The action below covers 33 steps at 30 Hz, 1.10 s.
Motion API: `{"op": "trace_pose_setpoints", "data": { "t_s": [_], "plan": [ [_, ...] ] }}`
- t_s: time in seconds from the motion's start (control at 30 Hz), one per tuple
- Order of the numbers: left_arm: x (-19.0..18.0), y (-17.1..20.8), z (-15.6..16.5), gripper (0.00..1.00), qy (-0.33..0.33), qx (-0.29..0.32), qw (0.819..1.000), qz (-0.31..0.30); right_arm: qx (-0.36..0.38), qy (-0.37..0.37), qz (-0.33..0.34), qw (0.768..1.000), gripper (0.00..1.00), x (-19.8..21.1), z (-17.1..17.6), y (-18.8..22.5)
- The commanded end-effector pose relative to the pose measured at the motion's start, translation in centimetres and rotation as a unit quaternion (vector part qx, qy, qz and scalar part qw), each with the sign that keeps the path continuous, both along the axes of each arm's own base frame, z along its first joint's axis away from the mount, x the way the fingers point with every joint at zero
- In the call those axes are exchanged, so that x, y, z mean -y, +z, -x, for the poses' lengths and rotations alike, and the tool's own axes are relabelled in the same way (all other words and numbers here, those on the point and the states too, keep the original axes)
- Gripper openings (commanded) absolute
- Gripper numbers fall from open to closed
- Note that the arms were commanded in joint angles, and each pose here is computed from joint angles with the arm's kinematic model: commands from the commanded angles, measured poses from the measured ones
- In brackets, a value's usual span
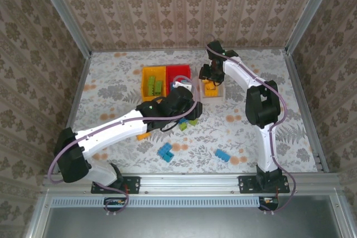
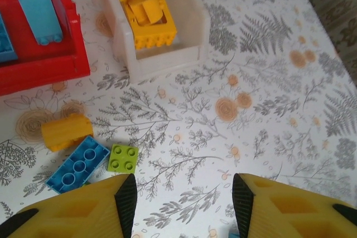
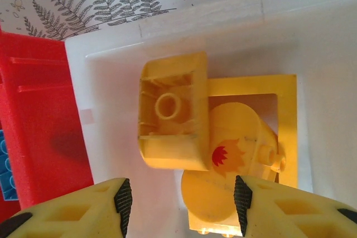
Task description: Sort the legos into containers by color
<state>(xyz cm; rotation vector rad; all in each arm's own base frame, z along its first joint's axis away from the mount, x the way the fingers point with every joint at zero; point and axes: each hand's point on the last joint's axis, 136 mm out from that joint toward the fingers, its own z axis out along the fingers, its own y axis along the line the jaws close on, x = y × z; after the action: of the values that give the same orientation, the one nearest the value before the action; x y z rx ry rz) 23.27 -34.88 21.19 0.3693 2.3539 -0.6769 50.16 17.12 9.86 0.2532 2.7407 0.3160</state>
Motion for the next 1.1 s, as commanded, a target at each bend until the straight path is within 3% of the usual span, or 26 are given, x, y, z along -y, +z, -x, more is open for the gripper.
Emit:
{"op": "trace_pose_setpoints", "data": {
  "t_s": [0.0, 0.17, 0.37, 0.53, 0.63, 0.8, 0.97, 1.07],
  "plan": [
    [0.5, -0.3, 0.2, 0.52, -0.025, -0.004, 1.0, -0.014, 0.043, 0.009, -0.018, 0.999, 0.55, -0.5, 0.6, 5.2],
    [1.6, -2.4, 2.1, 0.53, -0.08, -0.008, 0.995, -0.067, 0.107, 0.012, -0.033, 0.994, 0.52, -0.4, 2.1, 11.1],
    [-2.8, -5.8, 5.1, 0.54, -0.077, -0.034, 0.981, -0.172, 0.168, 0.036, -0.062, 0.983, 0.55, 0.2, 8.3, 15.4],
    [-5.7, -8.8, 8.4, 0.57, -0.112, -0.064, 0.96, -0.249, 0.193, 0.068, -0.124, 0.971, 0.62, -0.1, 16.4, 14.8],
    [-9.1, -10.5, 9.2, 0.6, -0.087, -0.09, 0.941, -0.314, 0.181, 0.101, -0.158, 0.965, 0.67, -1.1, 21.5, 13.1],
    [-11.7, -12.9, 9.8, 0.63, -0.072, -0.137, 0.933, -0.324, 0.144, 0.17, -0.254, 0.941, 0.75, -4.2, 28.7, 11.0],
    [-12.7, -15.2, 10.1, 0.63, -0.076, -0.166, 0.92, -0.347, 0.113, 0.17, -0.292, 0.934, 0.76, -5.1, 32.2, 9.4],
    [-12.4, -15.9, 9.8, 0.64, -0.079, -0.173, 0.921, -0.34, 0.114, 0.167, -0.293, 0.934, 0.76, -5.0, 33.0, 9.3]
  ]
}}
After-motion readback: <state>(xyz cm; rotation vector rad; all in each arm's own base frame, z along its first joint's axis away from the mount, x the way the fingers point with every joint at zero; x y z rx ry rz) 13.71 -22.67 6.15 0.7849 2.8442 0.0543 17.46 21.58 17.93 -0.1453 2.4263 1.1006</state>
